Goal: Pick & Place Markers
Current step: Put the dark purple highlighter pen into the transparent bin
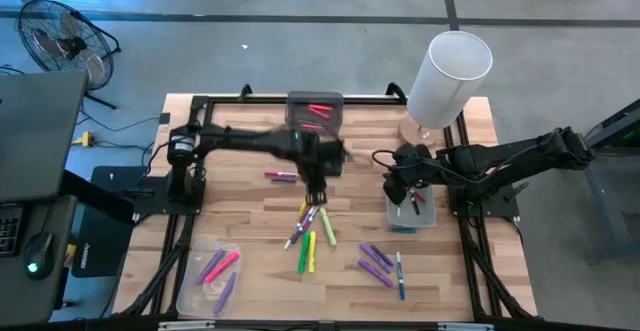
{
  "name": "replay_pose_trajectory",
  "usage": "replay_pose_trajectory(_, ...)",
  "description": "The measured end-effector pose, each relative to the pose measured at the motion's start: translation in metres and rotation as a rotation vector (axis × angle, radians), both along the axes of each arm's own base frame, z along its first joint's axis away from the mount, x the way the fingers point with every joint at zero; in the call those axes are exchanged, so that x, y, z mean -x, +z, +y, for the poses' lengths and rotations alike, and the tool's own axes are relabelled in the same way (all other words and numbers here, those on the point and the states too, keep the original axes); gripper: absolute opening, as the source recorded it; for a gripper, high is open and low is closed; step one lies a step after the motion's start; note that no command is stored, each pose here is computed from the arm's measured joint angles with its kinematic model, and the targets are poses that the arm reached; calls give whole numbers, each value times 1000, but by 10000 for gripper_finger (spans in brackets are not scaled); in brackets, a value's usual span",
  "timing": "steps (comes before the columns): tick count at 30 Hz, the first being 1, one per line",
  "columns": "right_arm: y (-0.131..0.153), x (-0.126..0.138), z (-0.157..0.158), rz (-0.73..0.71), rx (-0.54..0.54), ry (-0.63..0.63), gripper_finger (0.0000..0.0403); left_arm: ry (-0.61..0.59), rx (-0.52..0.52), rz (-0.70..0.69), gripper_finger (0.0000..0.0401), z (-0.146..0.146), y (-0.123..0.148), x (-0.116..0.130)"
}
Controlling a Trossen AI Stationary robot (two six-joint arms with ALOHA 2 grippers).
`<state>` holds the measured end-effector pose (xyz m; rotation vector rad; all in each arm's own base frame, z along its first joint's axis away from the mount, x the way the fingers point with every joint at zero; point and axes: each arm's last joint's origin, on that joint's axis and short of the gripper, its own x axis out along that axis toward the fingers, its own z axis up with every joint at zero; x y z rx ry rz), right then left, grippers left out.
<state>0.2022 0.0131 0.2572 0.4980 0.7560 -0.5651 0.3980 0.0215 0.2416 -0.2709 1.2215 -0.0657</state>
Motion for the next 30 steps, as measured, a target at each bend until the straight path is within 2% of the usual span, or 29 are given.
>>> replay_pose_trajectory(4,0,0,0,0,5,-3,119,-1,-9,23,2,-39,-17,6)
replay_pose_trajectory(8,0,0,0,-4,5,-8,119,0,6,22,1,-62,-27,20)
replay_pose_trajectory(10,0,-1,0,-11,-13,3,119,6,-20,100,1,-67,-33,44)
replay_pose_trajectory(11,1,-1,1,-15,-20,7,119,8,-17,77,1,-69,-33,49)
replay_pose_trajectory(12,1,-2,1,-19,-26,11,119,21,-10,17,1,-70,-32,51)
replay_pose_trajectory(15,2,-5,3,-47,-36,32,110,70,-18,42,1,-67,-33,86)
replay_pose_trajectory(16,3,-6,4,-56,-33,46,100,82,-17,-17,1,-67,-30,90)
replay_pose_trajectory(17,3,-7,5,-68,-30,55,86,99,-23,-70,1,-66,-28,96)
replay_pose_trajectory(19,6,-12,7,-116,-39,65,47,128,-39,-46,0,-62,-27,121)
replay_pose_trajectory(21,9,-17,12,-144,-57,90,13,145,-38,-103,0,-59,-23,138)
replay_pose_trajectory(24,24,-31,23,-179,-31,127,13,162,-55,-131,0,-54,-21,166)
replay_pose_trajectory(27,39,-53,38,-135,8,167,3,172,-70,-149,0,-50,-21,193)
replay_pose_trajectory(30,45,-78,55,-11,34,203,5,176,-57,-236,0,-48,-13,203)
